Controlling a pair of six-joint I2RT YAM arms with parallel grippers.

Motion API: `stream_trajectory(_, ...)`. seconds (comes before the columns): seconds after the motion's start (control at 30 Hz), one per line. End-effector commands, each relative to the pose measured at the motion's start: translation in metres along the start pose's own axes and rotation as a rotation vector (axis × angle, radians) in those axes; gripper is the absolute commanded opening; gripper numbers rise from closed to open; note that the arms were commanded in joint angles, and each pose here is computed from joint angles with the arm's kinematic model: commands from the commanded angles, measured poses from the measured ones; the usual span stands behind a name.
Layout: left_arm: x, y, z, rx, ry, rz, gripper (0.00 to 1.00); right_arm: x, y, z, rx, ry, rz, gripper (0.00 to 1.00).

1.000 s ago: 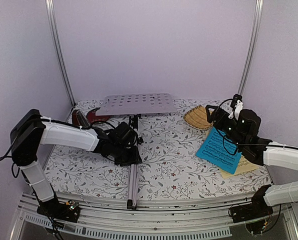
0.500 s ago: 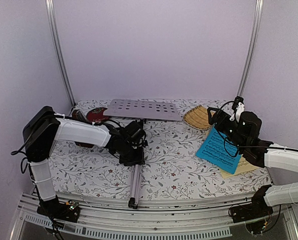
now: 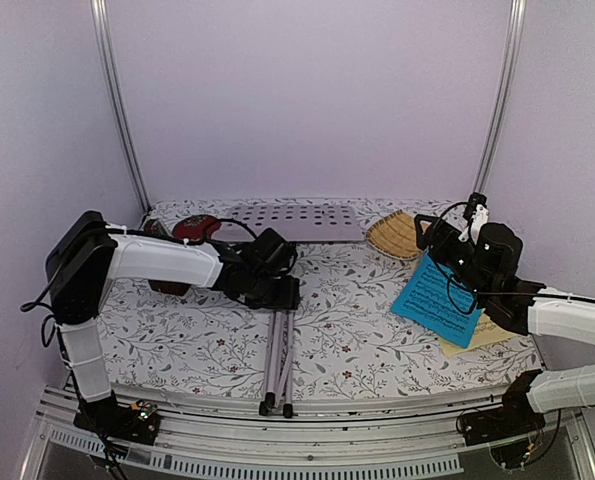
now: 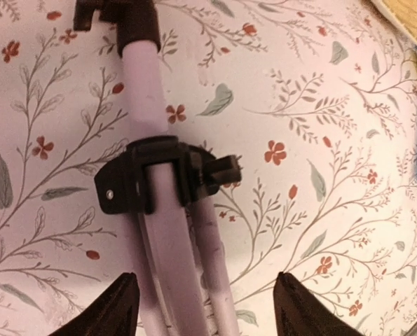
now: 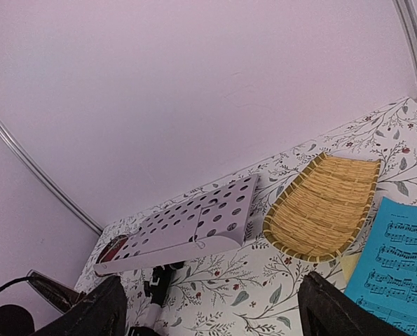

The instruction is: Pack up the instrument practice props

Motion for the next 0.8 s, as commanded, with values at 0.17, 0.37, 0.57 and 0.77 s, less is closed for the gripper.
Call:
stream_trajectory(0.17,-0.090,-0.034,0.088,0.282,-0.381,-0.239,0.85,0.014,0.070,0.011,-0.228,0.129,0.221,0.89)
stream_trajectory(0.37,-0.170,0.079,0.153,0.246,-0.575,-0.121,0.90,0.045,0.080,0.032,-0.401,0.254,0.195,0.92)
stream_trajectory(0.57,-0.254,0.262,0.130,-0.041,-0.760,0.136,0.96,0.048,0.006,0.097,-0.295,0.198,0.100,0.92)
stream_trajectory(0.77,-0.264,0.354,0.041,-0.236,-0.779,0.496,0.98,0.032,-0.073,0.139,-0.246,0.003,-0.033,0.92)
Point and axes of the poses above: each gripper's point midway between its finger pads, its own x axis out along the fingers, its own y axis along the line the jaws close on, z = x × y, the point moved 5 cm from there along -x, back along the fingers, and after that the axes turned 15 degrees about x, right-handed, at the moved point
